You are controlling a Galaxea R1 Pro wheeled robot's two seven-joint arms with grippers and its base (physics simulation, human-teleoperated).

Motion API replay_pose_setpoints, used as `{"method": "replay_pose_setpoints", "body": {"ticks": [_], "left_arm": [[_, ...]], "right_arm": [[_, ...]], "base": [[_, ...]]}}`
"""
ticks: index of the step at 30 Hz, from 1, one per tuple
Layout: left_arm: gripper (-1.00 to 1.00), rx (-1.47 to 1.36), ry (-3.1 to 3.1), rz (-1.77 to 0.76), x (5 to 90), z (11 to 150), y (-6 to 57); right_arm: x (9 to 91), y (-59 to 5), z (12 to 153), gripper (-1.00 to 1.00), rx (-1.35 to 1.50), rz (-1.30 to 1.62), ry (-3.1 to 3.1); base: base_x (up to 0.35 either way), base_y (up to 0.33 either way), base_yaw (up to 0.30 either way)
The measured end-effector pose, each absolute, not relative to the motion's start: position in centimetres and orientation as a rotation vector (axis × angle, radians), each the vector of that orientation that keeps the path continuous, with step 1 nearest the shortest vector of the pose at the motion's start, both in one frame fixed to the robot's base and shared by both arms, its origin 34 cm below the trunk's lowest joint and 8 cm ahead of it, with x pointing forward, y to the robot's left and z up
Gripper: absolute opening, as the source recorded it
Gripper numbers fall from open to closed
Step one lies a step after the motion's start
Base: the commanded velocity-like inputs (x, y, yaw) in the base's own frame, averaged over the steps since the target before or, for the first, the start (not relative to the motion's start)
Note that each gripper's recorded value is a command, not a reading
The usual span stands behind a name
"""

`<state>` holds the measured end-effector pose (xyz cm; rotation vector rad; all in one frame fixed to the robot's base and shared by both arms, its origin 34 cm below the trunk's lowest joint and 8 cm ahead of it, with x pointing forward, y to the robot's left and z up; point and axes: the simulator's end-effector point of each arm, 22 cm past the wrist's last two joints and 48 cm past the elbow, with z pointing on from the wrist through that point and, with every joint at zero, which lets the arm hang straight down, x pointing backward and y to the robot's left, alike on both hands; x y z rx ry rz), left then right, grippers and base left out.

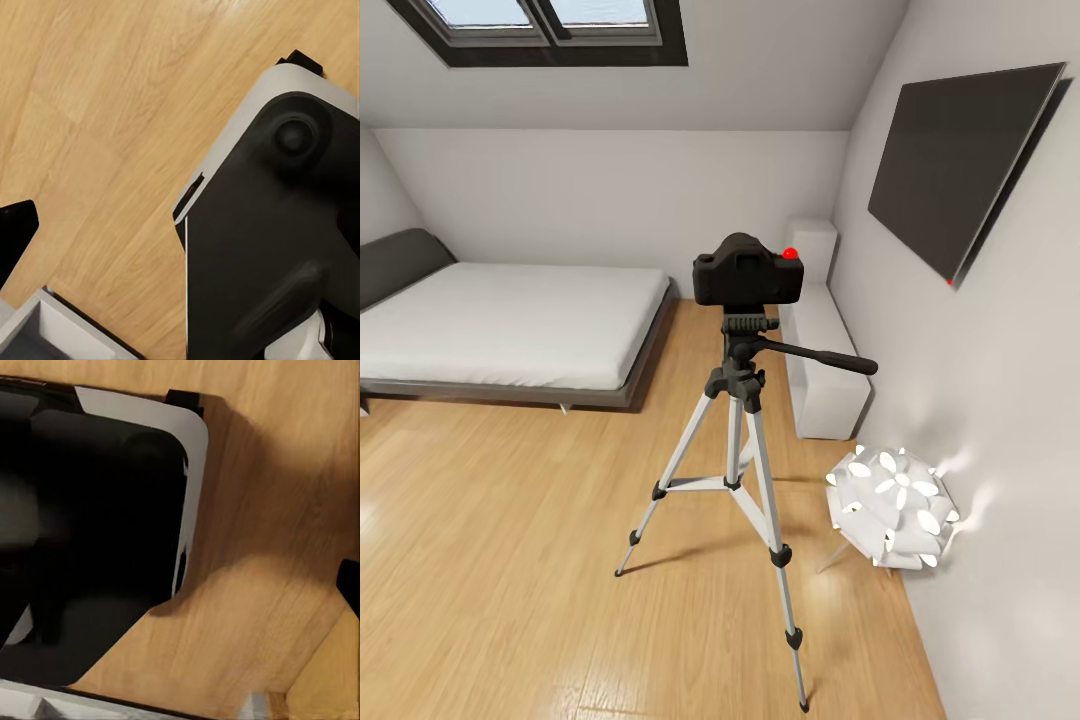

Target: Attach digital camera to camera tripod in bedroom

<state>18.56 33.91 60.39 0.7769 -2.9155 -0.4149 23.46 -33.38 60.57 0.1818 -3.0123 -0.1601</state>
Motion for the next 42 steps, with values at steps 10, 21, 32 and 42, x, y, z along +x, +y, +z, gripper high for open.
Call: {"method": "replay_pose_setpoints", "body": {"ticks": [10, 21, 32, 42], "left_arm": [[1.0, 0.764, -2.913, -0.403, 18.5, 60.3, 33.5], [1.0, 0.759, -2.92, -0.392, 18.7, 60.3, 33.2], [1.0, 0.761, -2.978, -0.217, 20.5, 59.9, 30.5], [1.0, 0.741, -3.006, -0.178, 21.4, 60.0, 30.0]], "right_arm": [[10.6, -34.5, 61.5, 1.0, 0.019, -0.062, -2.972], [9.8, -34.9, 61.7, 1.0, -0.11, -0.019, -2.984], [10.3, -32.2, 61.3, 1.0, -0.145, -0.011, -3.006], [12.0, -29.5, 60.9, 1.0, -0.14, -0.005, -3.079]], "base": [[0.0, 0.0, 0.0], [0.0, 0.0, 0.0], [0.0, 0.0, 0.0], [0.0, 0.0, 0.0]]}}
